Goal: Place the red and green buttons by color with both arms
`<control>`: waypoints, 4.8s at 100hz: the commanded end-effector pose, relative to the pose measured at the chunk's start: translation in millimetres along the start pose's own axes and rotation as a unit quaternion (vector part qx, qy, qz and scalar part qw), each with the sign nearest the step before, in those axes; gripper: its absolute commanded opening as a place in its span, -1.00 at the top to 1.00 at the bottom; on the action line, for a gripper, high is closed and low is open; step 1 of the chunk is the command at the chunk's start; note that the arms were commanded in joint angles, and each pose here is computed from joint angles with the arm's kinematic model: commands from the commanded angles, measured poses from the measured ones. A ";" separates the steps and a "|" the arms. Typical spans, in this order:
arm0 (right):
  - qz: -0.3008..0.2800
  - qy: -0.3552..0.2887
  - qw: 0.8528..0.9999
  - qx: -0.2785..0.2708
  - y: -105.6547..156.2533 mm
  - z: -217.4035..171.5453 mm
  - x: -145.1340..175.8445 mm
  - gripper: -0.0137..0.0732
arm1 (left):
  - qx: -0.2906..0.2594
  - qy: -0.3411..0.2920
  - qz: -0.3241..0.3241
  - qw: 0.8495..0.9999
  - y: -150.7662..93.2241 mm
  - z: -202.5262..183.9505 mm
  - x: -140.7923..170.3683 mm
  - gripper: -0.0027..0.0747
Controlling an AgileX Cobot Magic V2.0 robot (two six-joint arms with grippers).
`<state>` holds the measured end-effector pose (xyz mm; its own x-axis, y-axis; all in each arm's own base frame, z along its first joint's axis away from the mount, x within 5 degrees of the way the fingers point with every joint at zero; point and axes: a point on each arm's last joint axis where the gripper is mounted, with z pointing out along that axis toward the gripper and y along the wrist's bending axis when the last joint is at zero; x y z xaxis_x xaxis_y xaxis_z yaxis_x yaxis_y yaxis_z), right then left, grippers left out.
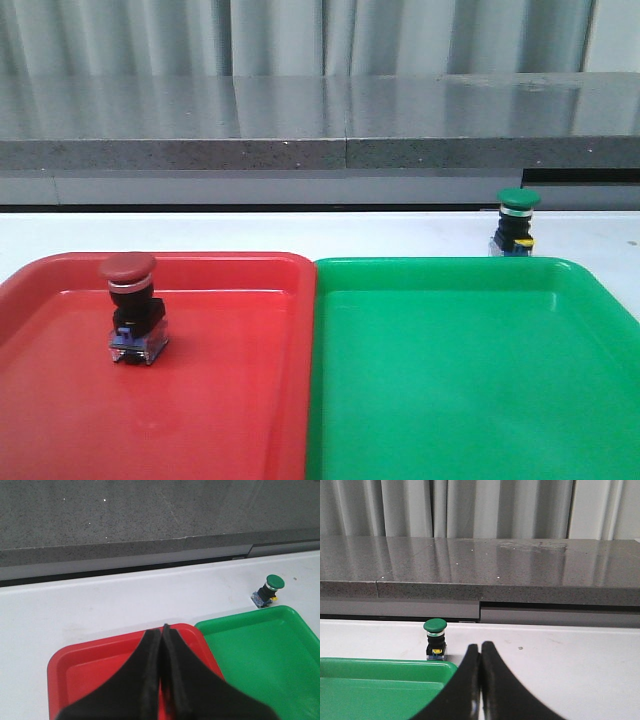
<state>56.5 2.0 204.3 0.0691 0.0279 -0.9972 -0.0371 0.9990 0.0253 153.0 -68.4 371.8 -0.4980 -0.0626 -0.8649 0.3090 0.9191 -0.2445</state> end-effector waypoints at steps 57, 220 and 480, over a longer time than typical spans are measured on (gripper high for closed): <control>-0.004 -0.050 0.999 -0.004 1.0 -1.2 -13.7 0.82 | 0.009 -0.127 0.028 0.991 20.9 -25.4 71.9 0.98; -0.004 -0.048 0.999 -0.004 0.9 -1.2 -13.4 0.82 | -0.167 -0.280 0.027 0.945 73.2 -33.6 189.4 0.98; 0.048 0.426 0.902 -0.037 48.3 291.8 -116.5 -0.56 | -0.167 -0.280 0.027 0.945 73.2 -33.6 189.4 0.98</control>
<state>326.1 54.4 322.4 -0.7640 0.0373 -0.6441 -0.0602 0.9899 0.1287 56.1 -0.1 200.1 -0.0499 -0.1144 -0.9922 -0.0061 0.9934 -0.1142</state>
